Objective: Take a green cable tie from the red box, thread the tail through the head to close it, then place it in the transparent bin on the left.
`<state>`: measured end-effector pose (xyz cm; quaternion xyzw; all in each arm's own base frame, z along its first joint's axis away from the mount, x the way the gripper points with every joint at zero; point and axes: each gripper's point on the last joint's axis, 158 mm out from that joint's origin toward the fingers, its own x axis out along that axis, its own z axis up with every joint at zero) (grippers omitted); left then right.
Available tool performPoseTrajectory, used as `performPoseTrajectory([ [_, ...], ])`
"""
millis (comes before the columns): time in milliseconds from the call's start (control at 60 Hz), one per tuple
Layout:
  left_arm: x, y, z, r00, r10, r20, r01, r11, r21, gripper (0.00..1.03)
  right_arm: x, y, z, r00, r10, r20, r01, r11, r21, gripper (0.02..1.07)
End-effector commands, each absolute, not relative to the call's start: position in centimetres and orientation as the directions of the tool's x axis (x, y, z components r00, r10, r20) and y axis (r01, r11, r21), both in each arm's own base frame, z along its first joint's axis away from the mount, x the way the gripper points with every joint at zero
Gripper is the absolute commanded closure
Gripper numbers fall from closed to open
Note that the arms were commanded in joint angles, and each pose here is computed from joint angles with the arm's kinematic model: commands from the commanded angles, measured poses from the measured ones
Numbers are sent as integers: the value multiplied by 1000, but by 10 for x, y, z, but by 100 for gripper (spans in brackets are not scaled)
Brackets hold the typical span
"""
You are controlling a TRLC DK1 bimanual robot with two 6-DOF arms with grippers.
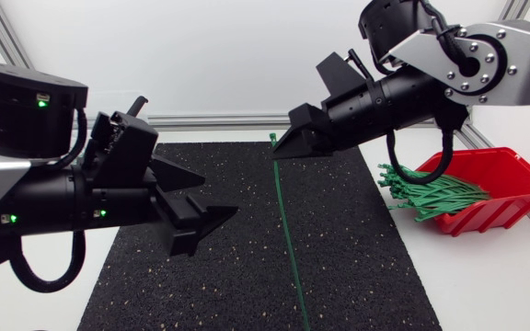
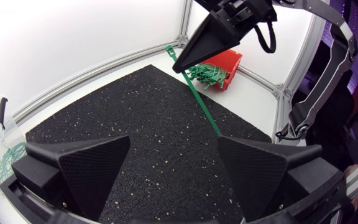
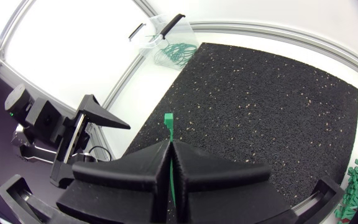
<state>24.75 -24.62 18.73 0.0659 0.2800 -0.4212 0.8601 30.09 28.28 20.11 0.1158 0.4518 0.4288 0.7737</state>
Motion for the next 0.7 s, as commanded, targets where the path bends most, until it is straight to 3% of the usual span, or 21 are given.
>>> performPoseTrajectory([
  [0, 251, -254, 186, 504, -678, -535, 751, 650, -116, 5, 306, 292, 206, 247, 766, -593, -531, 619, 578, 101],
  [517, 269, -259, 199, 644, -619, -449, 678, 734, -39, 6, 322, 297, 231, 455, 644, -615, -349, 764, 542, 101],
  [683, 274, -262, 203, 683, -600, -416, 656, 755, -12, 7, 325, 289, 237, 544, 544, -639, -263, 834, 485, 101],
])
